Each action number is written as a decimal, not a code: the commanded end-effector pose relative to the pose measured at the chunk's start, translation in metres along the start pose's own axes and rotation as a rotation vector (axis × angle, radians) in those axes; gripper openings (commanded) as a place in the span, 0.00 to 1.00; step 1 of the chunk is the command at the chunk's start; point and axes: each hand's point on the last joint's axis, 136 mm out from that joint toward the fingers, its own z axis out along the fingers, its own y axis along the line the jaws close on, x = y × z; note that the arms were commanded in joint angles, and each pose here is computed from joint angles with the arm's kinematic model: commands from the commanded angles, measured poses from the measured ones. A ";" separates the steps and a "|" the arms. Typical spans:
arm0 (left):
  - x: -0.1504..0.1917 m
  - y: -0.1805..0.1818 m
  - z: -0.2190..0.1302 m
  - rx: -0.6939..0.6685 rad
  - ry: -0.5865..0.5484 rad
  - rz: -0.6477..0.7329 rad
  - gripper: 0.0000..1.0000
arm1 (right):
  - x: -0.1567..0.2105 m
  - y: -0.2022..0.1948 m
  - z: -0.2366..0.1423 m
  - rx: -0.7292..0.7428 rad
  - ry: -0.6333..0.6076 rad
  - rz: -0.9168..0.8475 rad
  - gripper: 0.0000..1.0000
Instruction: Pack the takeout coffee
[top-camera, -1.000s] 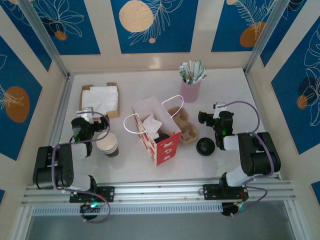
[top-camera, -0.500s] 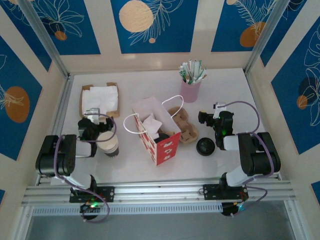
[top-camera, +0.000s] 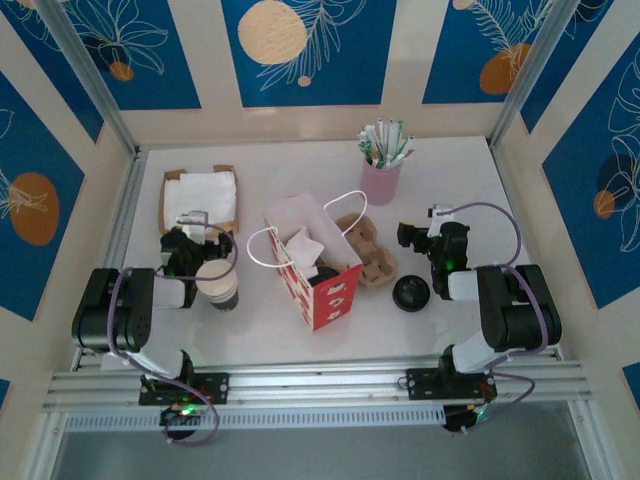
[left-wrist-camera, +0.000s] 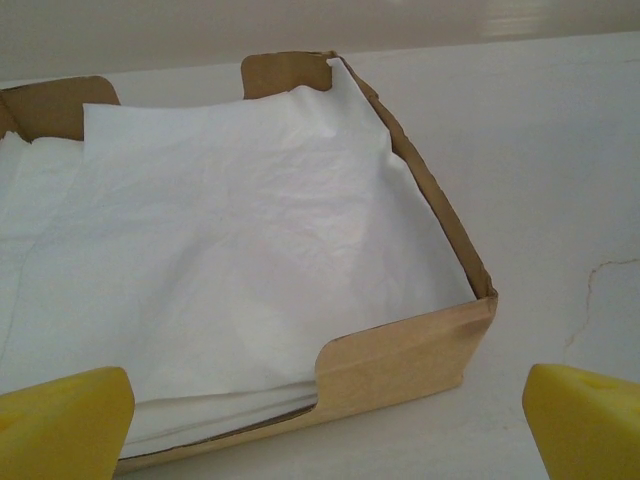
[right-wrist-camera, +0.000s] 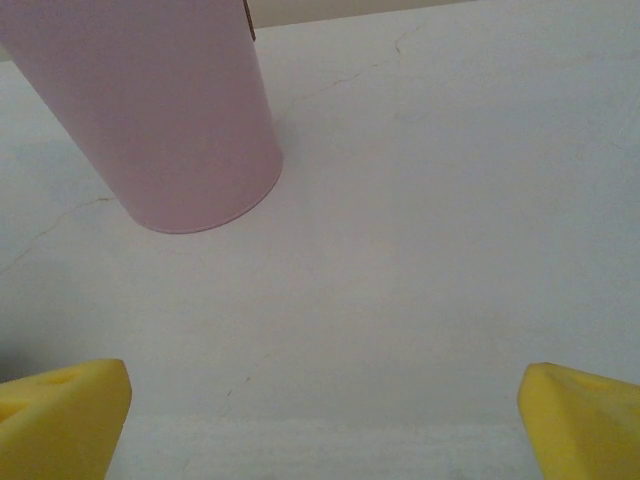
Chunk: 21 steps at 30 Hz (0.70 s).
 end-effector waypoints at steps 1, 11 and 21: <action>-0.004 0.000 0.002 -0.002 -0.006 0.021 1.00 | -0.012 0.002 0.001 -0.017 -0.036 -0.013 0.99; -0.004 -0.001 0.002 -0.007 -0.003 0.028 1.00 | -0.011 0.002 0.001 -0.018 -0.034 -0.012 0.99; -0.003 -0.002 0.002 -0.005 -0.002 0.028 1.00 | -0.011 0.002 0.001 -0.018 -0.033 -0.012 0.99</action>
